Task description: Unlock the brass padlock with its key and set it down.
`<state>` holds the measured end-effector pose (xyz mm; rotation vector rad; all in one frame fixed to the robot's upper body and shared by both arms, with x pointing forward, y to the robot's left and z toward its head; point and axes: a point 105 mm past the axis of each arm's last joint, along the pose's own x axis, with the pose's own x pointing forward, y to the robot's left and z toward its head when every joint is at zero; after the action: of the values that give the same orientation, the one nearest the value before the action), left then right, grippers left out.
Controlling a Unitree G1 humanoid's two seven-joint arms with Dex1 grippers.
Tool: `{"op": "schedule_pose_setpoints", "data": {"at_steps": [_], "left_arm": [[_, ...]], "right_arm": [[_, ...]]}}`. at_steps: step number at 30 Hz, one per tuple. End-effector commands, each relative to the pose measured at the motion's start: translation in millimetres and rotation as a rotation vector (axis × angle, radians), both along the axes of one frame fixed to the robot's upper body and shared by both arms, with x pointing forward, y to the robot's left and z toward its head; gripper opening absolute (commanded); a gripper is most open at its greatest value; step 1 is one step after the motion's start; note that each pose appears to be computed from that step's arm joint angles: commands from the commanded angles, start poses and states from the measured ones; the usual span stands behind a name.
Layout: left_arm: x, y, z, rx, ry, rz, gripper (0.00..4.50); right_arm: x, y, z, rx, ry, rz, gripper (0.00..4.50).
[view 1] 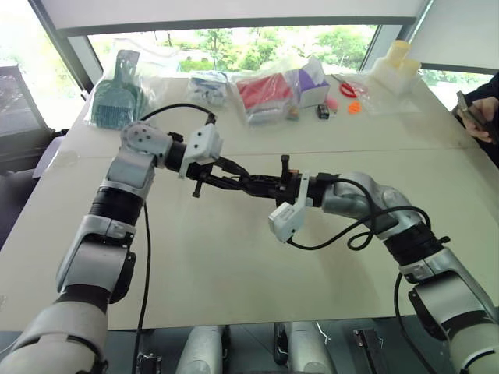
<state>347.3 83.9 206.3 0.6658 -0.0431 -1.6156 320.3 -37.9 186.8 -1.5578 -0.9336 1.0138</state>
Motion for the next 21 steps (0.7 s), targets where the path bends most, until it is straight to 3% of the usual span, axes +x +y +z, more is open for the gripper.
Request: {"op": "schedule_pose_setpoints", "data": {"at_steps": [1, 2, 3, 4, 9, 10, 21], "left_arm": [[-7.2, -3.5, 15.2, -0.034, -0.040, -0.041, 0.73], [-7.1, -3.3, 15.2, -0.034, -0.038, -0.038, 0.73], [-7.0, -2.9, 15.1, -0.034, -0.034, -0.034, 1.74], [-6.9, -2.7, 15.2, -0.034, -0.032, -0.031, 1.97], [-7.8, -2.4, 17.4, -0.045, -0.021, -0.027, 4.25], [-8.0, -2.5, 18.3, -0.050, -0.019, -0.027, 4.47], [-11.5, 2.6, 31.7, -0.128, 0.016, 0.000, 4.47]], "right_arm": [[6.9, -2.4, 11.2, 0.018, -0.020, -0.027, 0.06], [7.3, -2.5, 11.1, 0.017, -0.018, -0.029, 0.06], [7.5, -2.6, 10.8, 0.017, -0.016, -0.030, 0.06], [7.8, -2.7, 10.5, 0.017, -0.014, -0.031, 0.06], [8.5, -2.9, 9.3, 0.016, -0.006, -0.033, 0.06], [8.6, -3.0, 9.1, 0.016, -0.005, -0.033, 0.06], [9.0, -5.3, 6.7, 0.015, 0.012, -0.039, 0.06]]}}
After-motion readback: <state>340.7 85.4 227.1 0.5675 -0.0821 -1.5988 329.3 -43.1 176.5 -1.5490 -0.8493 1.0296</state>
